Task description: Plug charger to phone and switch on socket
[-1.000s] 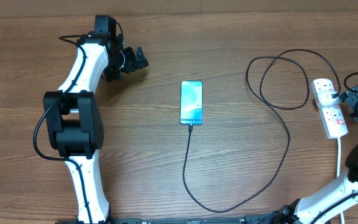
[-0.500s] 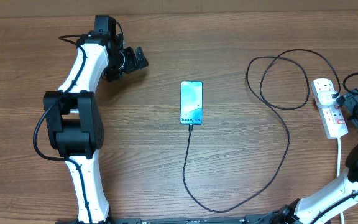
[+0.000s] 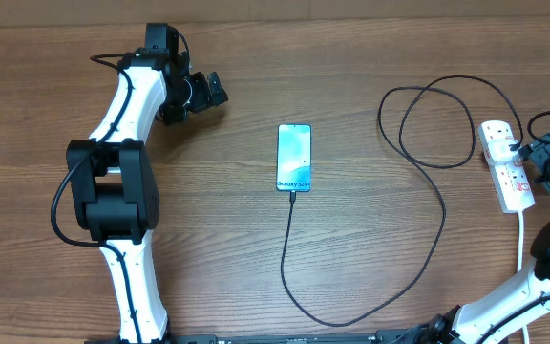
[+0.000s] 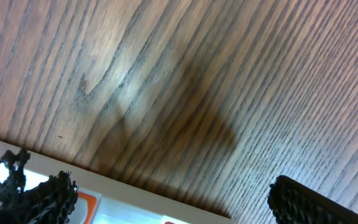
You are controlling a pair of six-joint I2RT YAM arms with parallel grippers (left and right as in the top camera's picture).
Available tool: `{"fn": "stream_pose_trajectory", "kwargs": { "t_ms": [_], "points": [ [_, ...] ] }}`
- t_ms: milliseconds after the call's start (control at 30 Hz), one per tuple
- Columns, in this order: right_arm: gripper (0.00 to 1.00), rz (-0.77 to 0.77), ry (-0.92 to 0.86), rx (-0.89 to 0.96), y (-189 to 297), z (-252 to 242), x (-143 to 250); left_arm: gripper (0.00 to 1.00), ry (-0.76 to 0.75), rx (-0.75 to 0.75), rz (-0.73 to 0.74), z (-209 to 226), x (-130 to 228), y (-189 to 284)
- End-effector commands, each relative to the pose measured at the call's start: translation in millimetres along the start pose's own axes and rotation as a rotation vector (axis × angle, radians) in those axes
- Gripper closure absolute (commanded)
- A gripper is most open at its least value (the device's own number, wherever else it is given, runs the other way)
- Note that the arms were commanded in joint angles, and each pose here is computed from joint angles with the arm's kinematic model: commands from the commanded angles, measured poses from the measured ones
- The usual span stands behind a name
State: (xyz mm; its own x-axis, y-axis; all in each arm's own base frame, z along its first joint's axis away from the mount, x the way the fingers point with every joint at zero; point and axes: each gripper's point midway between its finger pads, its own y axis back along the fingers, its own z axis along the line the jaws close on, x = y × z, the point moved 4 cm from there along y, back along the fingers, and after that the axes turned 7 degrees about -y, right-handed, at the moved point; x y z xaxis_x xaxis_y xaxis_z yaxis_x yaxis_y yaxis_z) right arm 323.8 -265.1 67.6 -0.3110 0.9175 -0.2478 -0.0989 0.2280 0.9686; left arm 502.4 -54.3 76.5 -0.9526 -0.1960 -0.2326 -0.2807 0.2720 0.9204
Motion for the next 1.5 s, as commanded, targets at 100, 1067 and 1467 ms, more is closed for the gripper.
{"fn": "stream_pose_trajectory", "kwargs": {
  "t_ms": [100, 1067, 1467],
  "points": [
    [0.0, 0.014, -0.002, 0.027, -2, -6, 4, 0.0, -0.017, -0.002, -0.025, -6, -3, 11],
    [0.0, 0.045, 0.0, -0.005, -3, -3, 9, 0.0, -0.017, -0.002, -0.024, -6, -3, 11],
    [0.0, 0.092, 0.003, -0.01, -3, -3, 18, 0.0, -0.018, -0.002, -0.024, -7, -3, 11]
  ]
}}
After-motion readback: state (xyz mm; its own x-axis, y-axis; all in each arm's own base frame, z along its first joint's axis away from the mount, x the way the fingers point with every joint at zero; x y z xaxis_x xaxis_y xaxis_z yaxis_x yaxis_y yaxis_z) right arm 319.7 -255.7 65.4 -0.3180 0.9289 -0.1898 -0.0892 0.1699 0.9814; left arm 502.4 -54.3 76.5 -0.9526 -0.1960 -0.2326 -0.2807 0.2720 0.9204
